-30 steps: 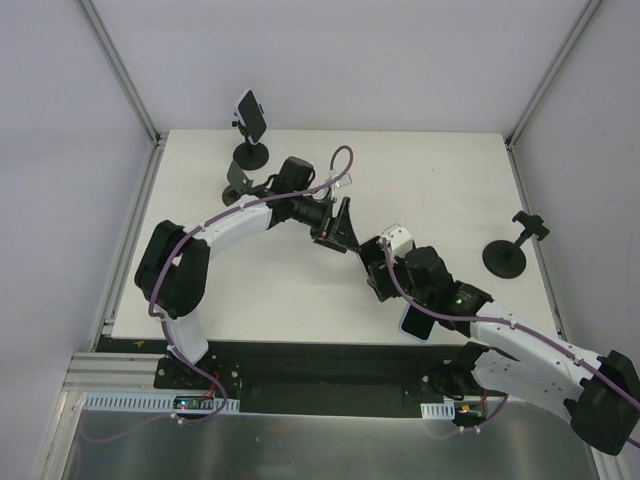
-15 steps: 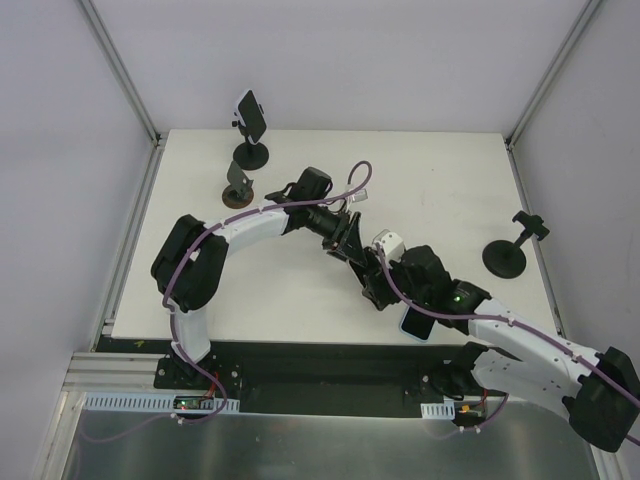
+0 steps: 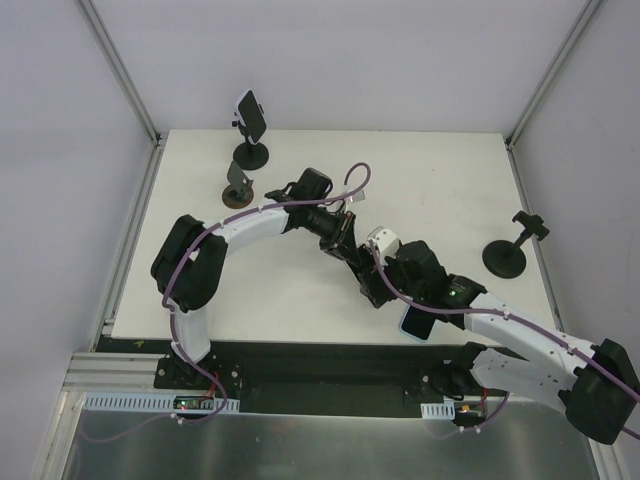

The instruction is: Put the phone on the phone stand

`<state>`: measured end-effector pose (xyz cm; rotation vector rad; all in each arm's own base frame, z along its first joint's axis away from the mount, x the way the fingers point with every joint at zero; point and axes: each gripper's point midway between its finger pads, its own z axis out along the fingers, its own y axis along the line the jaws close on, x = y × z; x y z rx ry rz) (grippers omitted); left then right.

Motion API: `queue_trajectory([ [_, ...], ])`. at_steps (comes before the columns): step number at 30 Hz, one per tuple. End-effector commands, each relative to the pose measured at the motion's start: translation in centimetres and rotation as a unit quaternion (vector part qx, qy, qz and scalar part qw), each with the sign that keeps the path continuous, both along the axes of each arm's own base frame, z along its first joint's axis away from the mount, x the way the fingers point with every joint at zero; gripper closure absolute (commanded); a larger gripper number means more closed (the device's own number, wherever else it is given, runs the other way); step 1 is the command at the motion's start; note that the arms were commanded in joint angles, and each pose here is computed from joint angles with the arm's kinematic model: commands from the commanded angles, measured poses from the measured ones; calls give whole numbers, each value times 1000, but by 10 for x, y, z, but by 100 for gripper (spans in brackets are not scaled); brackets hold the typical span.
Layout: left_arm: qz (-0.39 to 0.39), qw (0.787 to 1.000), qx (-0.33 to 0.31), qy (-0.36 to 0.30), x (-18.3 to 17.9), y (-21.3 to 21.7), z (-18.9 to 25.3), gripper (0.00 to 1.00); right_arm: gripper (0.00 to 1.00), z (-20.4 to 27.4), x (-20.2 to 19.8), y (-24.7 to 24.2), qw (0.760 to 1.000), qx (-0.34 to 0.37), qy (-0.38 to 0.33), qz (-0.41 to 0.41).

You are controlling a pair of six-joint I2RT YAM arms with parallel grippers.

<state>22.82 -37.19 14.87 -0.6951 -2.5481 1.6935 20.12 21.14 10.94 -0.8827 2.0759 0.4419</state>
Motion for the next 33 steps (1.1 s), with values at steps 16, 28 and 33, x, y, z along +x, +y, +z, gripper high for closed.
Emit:
queue_trajectory([
  [16,224,895,173,-345,108,138,99,100,0,77,75,12,994,57,-59,-68],
  [28,383,791,292,-378,200,283,119,100,0,39,73,12,992,88,5,-96],
  [33,373,790,304,-381,237,302,109,100,0,42,70,6,990,100,-17,-101],
])
